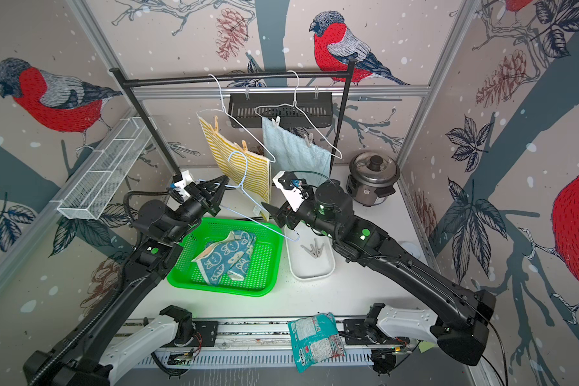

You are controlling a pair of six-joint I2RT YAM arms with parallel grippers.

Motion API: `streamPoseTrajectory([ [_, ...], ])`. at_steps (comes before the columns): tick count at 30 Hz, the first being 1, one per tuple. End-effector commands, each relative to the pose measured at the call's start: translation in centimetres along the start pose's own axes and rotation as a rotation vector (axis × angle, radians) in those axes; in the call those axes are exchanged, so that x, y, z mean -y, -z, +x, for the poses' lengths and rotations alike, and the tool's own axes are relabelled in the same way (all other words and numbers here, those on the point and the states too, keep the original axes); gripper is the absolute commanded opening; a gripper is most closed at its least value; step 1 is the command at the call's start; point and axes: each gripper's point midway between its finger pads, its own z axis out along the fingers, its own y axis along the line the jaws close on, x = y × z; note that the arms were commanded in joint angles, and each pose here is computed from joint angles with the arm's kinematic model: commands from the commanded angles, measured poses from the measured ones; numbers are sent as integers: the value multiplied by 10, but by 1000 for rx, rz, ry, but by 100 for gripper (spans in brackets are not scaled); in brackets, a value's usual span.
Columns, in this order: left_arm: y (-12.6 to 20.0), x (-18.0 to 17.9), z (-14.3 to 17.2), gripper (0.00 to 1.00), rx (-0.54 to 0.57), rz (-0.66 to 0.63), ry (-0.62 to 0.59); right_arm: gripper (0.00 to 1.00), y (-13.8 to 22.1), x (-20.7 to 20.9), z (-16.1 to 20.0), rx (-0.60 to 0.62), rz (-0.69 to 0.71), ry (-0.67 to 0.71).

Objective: Remove the clothespins securing towels to the hanger
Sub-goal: Place the hanger on the clothesline.

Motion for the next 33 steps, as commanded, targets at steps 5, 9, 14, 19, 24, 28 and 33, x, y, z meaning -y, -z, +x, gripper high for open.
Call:
streamPoseTrajectory([
  [5,2,12,1,0,0,46,-10,84,2,-36,31,-98,-213,-72],
  [9,2,15,3,0,-10,54,-20,75,-4,-35,44,-134,-201,-85],
  [14,3,21,5,0,-25,65,-31,56,-13,-36,51,-160,-210,-82],
  [19,7,29,6,0,-18,87,-61,18,-22,-41,53,-186,-253,-77],
  [24,17,37,-1,47,46,45,-223,0,-27,-38,38,-165,-246,-82],
  [28,50,55,-22,98,192,-154,-501,0,-36,-27,29,-179,-163,-96],
  [33,101,90,-25,99,298,-220,-778,0,-57,-14,18,-173,-54,-95],
])
